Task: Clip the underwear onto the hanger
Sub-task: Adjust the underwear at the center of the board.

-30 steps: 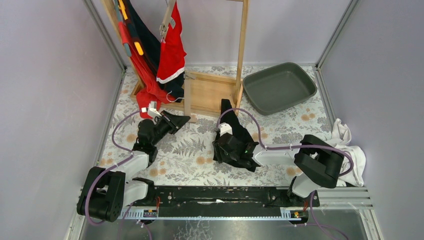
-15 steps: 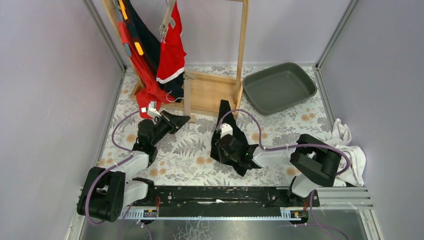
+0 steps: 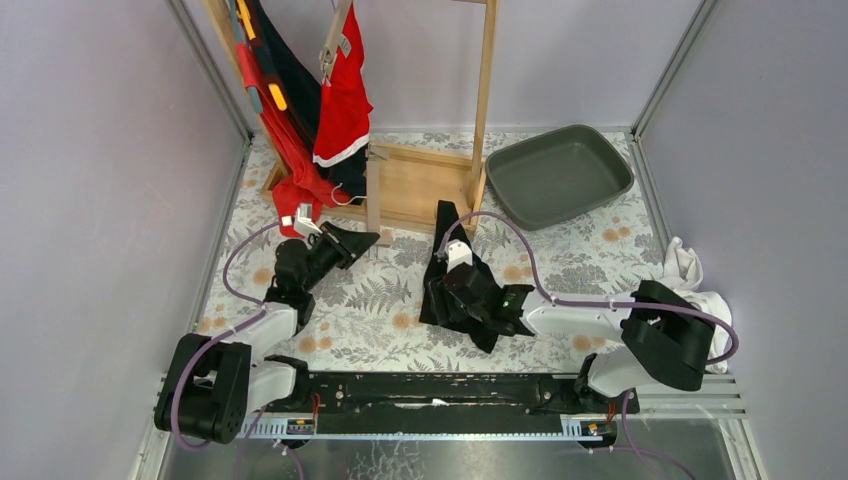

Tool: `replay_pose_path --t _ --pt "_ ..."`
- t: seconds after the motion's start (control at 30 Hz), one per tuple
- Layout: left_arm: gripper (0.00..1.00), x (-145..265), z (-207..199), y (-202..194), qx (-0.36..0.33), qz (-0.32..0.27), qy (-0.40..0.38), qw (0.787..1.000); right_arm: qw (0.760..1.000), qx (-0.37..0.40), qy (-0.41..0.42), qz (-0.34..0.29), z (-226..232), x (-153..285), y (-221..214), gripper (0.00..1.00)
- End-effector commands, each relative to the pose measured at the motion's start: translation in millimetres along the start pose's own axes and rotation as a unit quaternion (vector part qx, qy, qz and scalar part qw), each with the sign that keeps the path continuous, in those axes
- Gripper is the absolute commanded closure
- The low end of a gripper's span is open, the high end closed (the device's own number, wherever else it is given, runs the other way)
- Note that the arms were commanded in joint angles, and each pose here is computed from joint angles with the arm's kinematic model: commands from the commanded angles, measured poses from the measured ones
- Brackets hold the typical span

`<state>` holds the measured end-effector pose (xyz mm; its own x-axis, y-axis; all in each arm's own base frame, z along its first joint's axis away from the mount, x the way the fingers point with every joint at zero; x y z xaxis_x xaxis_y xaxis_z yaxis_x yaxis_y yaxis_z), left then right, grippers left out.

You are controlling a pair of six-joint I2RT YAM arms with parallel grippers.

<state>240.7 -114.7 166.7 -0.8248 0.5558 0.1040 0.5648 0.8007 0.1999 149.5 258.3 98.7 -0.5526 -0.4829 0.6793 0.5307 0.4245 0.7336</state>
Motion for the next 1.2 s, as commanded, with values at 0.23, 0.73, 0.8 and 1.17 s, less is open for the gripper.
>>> replay_pose_path --t 0.23,0.73,0.8,1.17 --pt "1.00 1.9 -11.6 5.5 -0.022 -0.013 -0.035 0.999 0.992 0.023 -0.122 -0.022 -43.4 2.0 91.1 0.27" --pt "1.00 2.8 -12.1 8.3 -0.028 -0.017 -0.031 0.999 0.983 -0.002 -0.164 0.086 -59.6 -30.4 86.3 0.34" --pt "1.00 2.1 -11.5 8.4 -0.027 -0.017 -0.031 0.999 0.983 -0.005 -0.156 0.093 -58.6 -27.8 78.1 0.39" --pt "1.00 0.5 -8.9 8.6 -0.025 -0.015 -0.030 0.999 0.988 0.003 -0.114 0.107 -38.4 -32.3 57.4 0.42"
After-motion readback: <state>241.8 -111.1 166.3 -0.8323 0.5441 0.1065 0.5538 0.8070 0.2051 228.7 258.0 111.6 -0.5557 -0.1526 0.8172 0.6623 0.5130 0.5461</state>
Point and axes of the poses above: each gripper's point midway between its finger pads, its own x axis back along the fingers, its own z axis along the line the jaws close on, y = z × x, the point moved 8 cm from there along x, back along the fingers, and after that the axes turned 14 degrees about x, right-handed, at the moved point
